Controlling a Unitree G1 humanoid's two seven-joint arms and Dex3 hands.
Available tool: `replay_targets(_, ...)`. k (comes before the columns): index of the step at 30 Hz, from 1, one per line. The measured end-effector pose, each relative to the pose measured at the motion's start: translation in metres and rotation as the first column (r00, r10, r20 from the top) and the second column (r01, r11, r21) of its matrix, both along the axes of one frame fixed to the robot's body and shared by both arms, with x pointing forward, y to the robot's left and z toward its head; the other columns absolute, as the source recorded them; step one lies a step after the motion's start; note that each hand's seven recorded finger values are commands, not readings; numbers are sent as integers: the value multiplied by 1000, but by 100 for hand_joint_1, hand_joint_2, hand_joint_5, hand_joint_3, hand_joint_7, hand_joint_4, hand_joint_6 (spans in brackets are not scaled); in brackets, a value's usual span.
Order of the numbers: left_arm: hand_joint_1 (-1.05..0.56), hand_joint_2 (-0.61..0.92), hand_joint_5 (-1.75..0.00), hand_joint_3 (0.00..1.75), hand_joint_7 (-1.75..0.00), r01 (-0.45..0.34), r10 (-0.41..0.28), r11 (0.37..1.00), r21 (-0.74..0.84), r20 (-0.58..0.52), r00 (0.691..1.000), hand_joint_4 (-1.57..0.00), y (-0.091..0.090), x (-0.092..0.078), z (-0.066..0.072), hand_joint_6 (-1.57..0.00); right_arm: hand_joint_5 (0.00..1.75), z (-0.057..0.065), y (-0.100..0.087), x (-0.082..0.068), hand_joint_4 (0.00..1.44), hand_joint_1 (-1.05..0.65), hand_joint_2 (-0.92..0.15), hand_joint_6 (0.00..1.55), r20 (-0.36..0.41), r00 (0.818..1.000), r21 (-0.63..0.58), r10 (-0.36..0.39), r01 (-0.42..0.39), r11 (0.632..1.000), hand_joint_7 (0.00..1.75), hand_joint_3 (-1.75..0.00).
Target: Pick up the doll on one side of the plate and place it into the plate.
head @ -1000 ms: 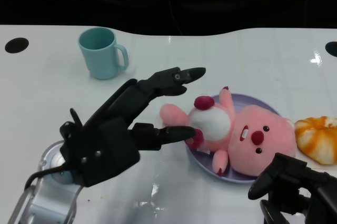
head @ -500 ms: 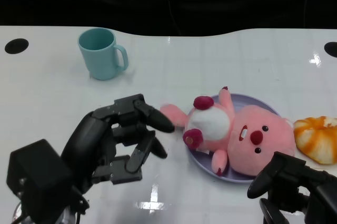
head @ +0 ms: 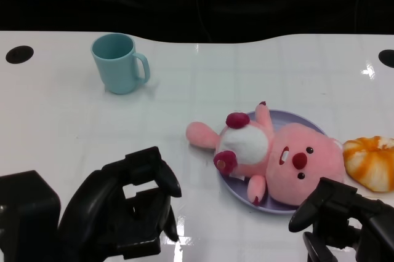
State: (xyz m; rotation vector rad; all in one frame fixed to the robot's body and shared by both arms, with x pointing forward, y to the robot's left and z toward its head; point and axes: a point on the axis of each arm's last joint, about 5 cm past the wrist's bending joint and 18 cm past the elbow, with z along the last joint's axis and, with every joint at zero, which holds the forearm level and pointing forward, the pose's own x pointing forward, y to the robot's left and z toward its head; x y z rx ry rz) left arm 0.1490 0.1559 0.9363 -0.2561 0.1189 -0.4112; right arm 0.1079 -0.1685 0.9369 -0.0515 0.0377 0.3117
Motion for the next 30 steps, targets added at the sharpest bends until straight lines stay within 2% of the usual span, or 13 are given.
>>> replay_targets(7, -11, 45, -175, 137, -163, 29, -35, 999, -45, -145, 989, -85, 5, -6, -1, -71, 175, 0, 0, 0, 65, -24, -56, 53, 1, 1000, 0, -2, 2, 1000, 144, -111)
replay_targets(13, -12, 46, -175, 136, -161, 35, -49, 997, -64, -234, 971, -83, 6, -1, -14, -71, 175, -1, -2, 0, 65, -24, -56, 53, 1, 1000, -3, -4, 4, 1000, 144, -110)
replay_targets(19, -14, 45, -175, 134, -162, 49, -68, 996, -75, -284, 956, -84, 9, 4, -24, -73, 175, -1, -5, 0, 65, -22, -57, 53, 1, 1000, -1, -10, 10, 1000, 144, -111)
replay_targets(30, -11, 47, -175, 137, -166, 55, -72, 997, -63, -308, 949, -84, 11, 9, -28, -72, 175, -1, -7, -3, 66, -22, -57, 53, -3, 1000, 7, -4, 4, 1000, 145, -110)
